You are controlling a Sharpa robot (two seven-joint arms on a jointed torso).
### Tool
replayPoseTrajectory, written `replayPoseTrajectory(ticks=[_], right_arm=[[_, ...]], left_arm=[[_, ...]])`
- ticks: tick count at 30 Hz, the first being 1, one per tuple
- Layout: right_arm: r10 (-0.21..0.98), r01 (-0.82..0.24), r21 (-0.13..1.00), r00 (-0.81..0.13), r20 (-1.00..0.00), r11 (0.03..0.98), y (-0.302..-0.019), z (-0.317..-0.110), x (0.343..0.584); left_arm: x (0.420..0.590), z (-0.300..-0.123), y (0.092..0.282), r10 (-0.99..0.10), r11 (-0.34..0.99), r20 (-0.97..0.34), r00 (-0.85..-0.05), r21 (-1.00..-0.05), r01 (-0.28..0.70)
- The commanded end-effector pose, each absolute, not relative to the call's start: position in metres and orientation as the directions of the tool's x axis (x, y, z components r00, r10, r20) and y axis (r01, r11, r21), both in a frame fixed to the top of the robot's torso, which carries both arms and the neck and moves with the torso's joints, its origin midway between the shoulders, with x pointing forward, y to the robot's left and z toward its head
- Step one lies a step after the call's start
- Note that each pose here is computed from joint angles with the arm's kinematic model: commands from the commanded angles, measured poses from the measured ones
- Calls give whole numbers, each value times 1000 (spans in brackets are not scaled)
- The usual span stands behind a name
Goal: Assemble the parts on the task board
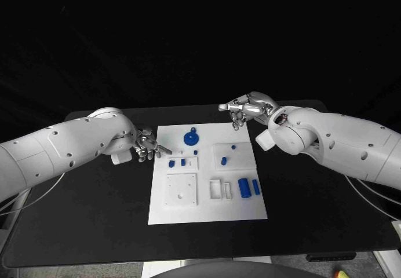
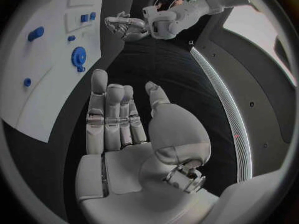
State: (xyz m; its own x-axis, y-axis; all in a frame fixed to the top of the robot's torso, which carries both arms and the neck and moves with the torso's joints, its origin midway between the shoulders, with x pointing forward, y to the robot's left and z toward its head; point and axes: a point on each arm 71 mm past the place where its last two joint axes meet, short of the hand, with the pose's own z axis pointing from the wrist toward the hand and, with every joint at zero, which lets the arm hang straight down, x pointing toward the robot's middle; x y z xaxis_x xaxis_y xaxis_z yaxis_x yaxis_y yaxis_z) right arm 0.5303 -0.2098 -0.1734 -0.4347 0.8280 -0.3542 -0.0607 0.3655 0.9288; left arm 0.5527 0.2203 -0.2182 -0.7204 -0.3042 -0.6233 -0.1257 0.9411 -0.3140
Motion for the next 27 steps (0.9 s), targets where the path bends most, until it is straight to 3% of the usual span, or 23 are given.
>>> replayPoseTrajectory(ticks=[1,15,27], right_arm=[[824,-65,929,-443,-354,364,-210,-174,530],[831,-60,929,-428,-356,366,-216,-174,531],[831,-61,926,-423,-361,371,-218,-174,531]], left_arm=[[553,-208,218,-397,900,-669,-628,-418,-123],[534,-197,224,-495,847,-723,-483,-525,-81],[514,-216,235,-490,863,-740,-462,-487,-134]])
